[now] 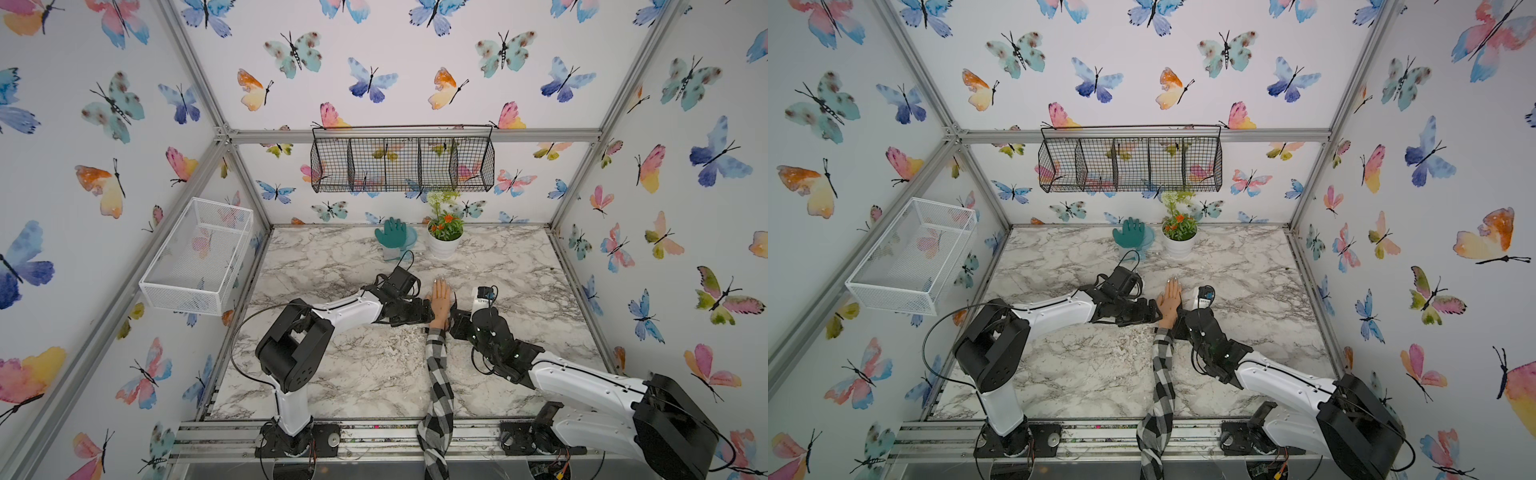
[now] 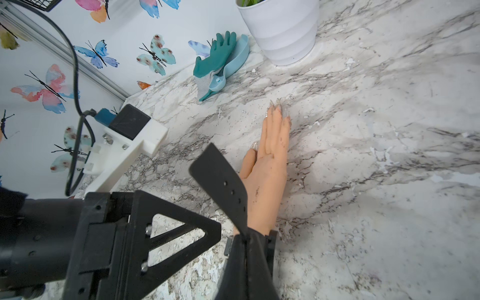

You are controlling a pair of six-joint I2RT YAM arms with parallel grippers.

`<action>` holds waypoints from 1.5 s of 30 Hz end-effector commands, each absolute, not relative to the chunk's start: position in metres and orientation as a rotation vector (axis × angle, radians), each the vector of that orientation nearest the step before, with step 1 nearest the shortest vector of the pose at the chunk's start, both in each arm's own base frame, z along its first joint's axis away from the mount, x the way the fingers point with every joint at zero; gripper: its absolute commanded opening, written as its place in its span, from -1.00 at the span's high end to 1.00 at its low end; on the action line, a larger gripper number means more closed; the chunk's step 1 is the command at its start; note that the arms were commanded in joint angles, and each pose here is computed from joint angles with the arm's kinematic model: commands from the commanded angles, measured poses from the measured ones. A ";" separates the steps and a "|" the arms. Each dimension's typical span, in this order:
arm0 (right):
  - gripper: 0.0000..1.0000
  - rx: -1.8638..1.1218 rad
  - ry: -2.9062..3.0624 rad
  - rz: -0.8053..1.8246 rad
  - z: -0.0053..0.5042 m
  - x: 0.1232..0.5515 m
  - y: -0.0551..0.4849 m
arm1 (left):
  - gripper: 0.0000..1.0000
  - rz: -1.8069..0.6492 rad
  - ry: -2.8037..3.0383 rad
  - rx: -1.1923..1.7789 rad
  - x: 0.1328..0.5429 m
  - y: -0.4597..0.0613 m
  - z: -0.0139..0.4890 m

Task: Take off the watch
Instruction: Take off the watch from the hand, then place the watch at the center of the board.

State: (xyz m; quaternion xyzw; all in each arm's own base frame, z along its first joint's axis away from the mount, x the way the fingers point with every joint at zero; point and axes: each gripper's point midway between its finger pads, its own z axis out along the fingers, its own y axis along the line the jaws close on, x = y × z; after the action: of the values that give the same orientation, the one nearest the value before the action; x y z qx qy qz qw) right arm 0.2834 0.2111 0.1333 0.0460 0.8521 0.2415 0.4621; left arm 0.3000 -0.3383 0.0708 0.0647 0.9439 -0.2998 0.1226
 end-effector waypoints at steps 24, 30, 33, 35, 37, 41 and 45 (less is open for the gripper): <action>0.95 0.241 2.009 0.288 0.164 0.326 0.110 | -0.73 -0.861 2.711 0.179 0.306 -0.331 0.089; 0.95 0.288 2.050 0.244 0.137 0.326 0.089 | -0.73 -0.853 2.698 0.162 0.310 -0.325 0.094; 0.95 0.314 2.072 0.225 0.123 0.325 0.080 | -0.73 -0.851 2.689 0.149 0.313 -0.321 0.097; 0.95 0.330 2.081 0.218 0.117 0.325 0.076 | -0.73 -0.851 2.680 0.142 0.315 -0.318 0.099; 0.95 0.346 2.095 0.211 0.110 0.323 0.072 | -0.73 -0.845 2.676 0.136 0.318 -0.316 0.102; 0.95 0.384 2.114 0.200 0.097 0.320 0.064 | -0.73 -0.838 2.663 0.121 0.323 -0.311 0.106; 0.95 0.419 2.128 0.189 0.087 0.316 0.057 | -0.73 -0.835 2.650 0.110 0.326 -0.309 0.111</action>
State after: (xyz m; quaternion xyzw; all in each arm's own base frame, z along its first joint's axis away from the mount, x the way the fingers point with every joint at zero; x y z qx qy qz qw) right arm 0.3182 0.0599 0.0945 0.1589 0.8657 0.0728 0.4691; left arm 0.3248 -0.3156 0.0994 0.0368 0.9378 -0.3027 0.1661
